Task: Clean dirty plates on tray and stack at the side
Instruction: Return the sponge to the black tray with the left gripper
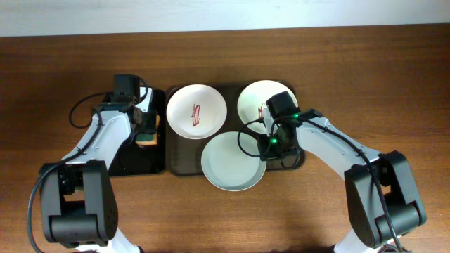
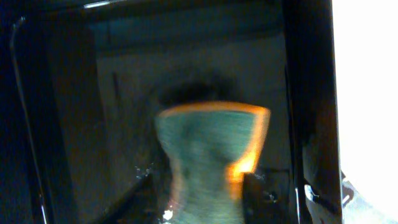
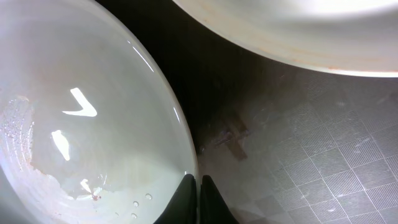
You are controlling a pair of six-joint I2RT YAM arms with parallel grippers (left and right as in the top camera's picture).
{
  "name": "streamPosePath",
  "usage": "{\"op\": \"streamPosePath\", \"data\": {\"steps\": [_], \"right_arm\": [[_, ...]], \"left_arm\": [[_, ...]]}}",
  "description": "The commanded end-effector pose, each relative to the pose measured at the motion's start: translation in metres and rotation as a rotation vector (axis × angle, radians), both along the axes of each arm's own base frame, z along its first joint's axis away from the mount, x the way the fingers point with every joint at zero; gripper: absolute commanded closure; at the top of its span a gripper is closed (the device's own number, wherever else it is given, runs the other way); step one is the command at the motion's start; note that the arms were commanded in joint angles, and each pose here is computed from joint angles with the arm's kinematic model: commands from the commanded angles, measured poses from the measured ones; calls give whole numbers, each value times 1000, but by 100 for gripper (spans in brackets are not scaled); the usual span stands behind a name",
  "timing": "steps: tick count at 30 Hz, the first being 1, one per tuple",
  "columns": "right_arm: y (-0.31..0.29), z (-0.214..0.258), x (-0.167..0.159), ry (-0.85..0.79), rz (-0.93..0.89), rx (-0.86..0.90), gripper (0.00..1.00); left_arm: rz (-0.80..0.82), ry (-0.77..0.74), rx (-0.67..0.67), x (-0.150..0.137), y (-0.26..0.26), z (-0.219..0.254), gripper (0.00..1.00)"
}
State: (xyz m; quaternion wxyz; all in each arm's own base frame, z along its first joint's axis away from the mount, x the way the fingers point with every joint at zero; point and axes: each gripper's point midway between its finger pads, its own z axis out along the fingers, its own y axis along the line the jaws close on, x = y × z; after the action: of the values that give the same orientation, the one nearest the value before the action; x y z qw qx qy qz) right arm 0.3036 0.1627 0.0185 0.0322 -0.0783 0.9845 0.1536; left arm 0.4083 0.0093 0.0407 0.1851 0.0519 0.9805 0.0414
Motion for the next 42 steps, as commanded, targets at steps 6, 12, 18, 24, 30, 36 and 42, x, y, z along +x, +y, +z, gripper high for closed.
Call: {"op": "streamPosePath", "data": {"steps": [6,12,18,24,30,36,42], "right_arm": [[-2,2,4,-15,-2,-23,96],[-2,1,2,-9,-2,-25,96],[-2,1,2,-8,-2,-25,96],[-3,1,1,-4,-2,-27,96],[-3,1,1,-1,-2,-28,96],[-3,1,1,-1,-2,-28,96],[-3,1,1,-1,-2,-28,96]], "left_arm": [[-17,-31,12,9,2,7,29],[-31,26,-24,7,-5,-20,30],[-39,22,-66,13,-12,-32,51],[-34,23,-66,13,-12,-31,100],[-23,37,-47,17,-6,-16,68],[-19,144,-44,-7,-6,-22,41],[-31,167,-88,-13,-14,-26,54]]}}
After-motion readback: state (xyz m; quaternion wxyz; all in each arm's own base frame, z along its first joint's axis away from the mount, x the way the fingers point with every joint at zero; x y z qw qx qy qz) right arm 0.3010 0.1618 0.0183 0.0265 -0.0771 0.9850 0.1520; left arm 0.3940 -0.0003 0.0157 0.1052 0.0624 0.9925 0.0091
